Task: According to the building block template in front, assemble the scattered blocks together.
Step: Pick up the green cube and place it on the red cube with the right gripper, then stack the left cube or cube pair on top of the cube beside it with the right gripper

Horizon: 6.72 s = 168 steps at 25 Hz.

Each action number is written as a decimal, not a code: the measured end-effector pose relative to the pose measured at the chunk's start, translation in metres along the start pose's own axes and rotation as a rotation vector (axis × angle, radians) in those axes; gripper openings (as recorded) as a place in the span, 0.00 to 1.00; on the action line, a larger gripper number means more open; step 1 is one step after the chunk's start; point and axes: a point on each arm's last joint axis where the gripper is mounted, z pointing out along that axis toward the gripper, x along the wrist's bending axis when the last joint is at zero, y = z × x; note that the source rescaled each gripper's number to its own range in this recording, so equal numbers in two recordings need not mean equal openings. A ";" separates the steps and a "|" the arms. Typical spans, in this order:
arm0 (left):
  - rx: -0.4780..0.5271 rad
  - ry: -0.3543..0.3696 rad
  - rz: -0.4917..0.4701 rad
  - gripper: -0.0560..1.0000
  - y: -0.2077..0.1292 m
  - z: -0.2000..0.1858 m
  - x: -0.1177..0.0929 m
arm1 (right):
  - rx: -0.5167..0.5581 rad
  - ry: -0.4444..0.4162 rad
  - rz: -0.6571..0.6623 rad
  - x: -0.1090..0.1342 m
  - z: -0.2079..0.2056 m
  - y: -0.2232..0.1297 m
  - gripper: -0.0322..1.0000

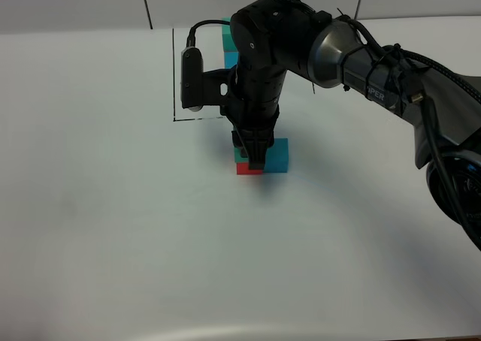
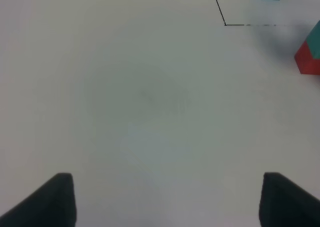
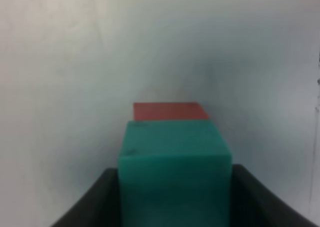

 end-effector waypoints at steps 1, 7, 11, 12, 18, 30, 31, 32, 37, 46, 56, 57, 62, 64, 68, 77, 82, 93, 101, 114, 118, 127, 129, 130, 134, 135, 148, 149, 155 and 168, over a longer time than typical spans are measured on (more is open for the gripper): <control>0.000 0.000 0.000 0.71 0.000 0.000 0.000 | 0.000 0.000 -0.002 0.000 0.000 0.000 0.05; 0.000 0.000 0.000 0.71 0.000 0.000 0.000 | 0.001 0.002 -0.003 0.000 0.003 0.000 0.30; 0.000 0.000 0.000 0.71 0.000 0.000 0.000 | 0.001 0.001 -0.003 0.000 0.002 0.000 0.50; 0.000 0.000 0.000 0.71 0.000 0.000 0.000 | 0.000 0.000 -0.003 0.000 0.002 0.000 0.53; 0.000 0.000 0.000 0.71 0.000 0.000 0.000 | 0.054 0.012 0.049 0.001 -0.016 -0.008 0.62; 0.000 0.000 0.000 0.71 0.000 0.000 0.000 | 0.120 0.005 0.325 0.001 -0.064 -0.077 0.63; 0.000 0.000 0.000 0.71 0.000 0.000 0.000 | 0.124 0.007 0.352 0.005 -0.067 -0.084 0.63; 0.000 0.000 0.000 0.71 0.000 0.000 0.000 | 0.116 -0.006 0.381 0.008 -0.070 -0.089 0.63; 0.000 0.000 0.000 0.71 0.000 0.000 0.000 | 0.064 -0.068 0.477 0.035 -0.070 -0.114 0.63; 0.000 0.000 0.000 0.71 0.000 0.000 0.000 | -0.012 -0.138 0.577 0.075 -0.071 -0.137 0.63; 0.000 0.000 0.000 0.71 0.000 0.000 0.000 | -0.004 -0.147 0.555 0.074 -0.073 -0.137 0.75; 0.000 0.000 0.000 0.71 0.000 0.000 0.000 | 0.000 -0.153 0.531 0.073 -0.075 -0.136 0.78; 0.000 0.000 0.000 0.71 0.000 0.000 0.000 | 0.001 -0.194 0.375 0.060 -0.087 -0.116 0.89; 0.000 0.000 0.000 0.71 0.000 0.000 0.000 | 0.019 -0.186 0.315 0.054 -0.085 -0.104 0.90; 0.000 0.000 0.000 0.71 0.000 0.000 0.000 | 0.052 -0.151 0.208 0.038 -0.078 -0.077 0.91; 0.000 0.000 0.000 0.71 0.000 0.000 0.000 | 0.108 -0.056 0.111 0.010 -0.046 -0.026 0.91; 0.000 0.000 0.000 0.71 0.000 0.000 0.000 | 0.083 0.002 0.104 0.008 -0.027 -0.013 0.91; 0.000 0.000 0.000 0.71 0.000 0.000 0.000 | 0.038 0.025 0.076 0.003 -0.003 -0.003 0.91; 0.000 0.000 0.000 0.71 0.000 0.000 0.000 | 0.039 0.028 0.064 0.001 0.021 -0.002 0.91; 0.000 0.000 0.001 0.71 0.000 0.000 0.000 | 0.054 0.047 0.049 0.002 0.055 -0.003 0.73; 0.000 0.000 0.001 0.71 0.000 0.000 0.000 | 0.059 0.053 0.049 0.003 0.058 -0.004 0.40; 0.000 0.000 0.001 0.71 0.000 0.000 0.000 | 0.076 0.036 0.143 0.001 0.056 -0.005 0.05; 0.000 0.000 0.001 0.71 0.000 0.000 0.000 | 0.079 0.024 0.218 0.001 0.053 -0.006 0.05; 0.000 0.000 0.001 0.71 0.000 0.000 0.000 | 0.078 0.015 0.287 0.000 0.050 -0.005 0.05; 0.000 0.000 0.000 0.71 0.000 0.000 0.000 | 0.049 -0.025 0.677 -0.003 0.034 -0.003 0.05; 0.000 0.000 0.000 0.71 0.000 0.000 0.000 | 0.042 -0.031 0.825 -0.004 0.032 -0.003 0.05; 0.000 0.000 0.000 0.71 0.000 0.000 0.000 | 0.072 -0.082 1.629 -0.003 0.031 -0.007 0.05; 0.000 0.000 0.000 0.71 0.000 0.000 0.000 | 0.072 -0.087 1.638 -0.003 0.031 -0.008 0.05; 0.000 0.000 0.000 0.71 0.000 0.000 0.000 | 0.075 -0.101 1.647 -0.003 0.031 -0.008 0.05; 0.000 0.000 0.000 0.71 0.000 0.000 0.000 | 0.087 -0.050 1.576 0.000 0.037 -0.006 0.05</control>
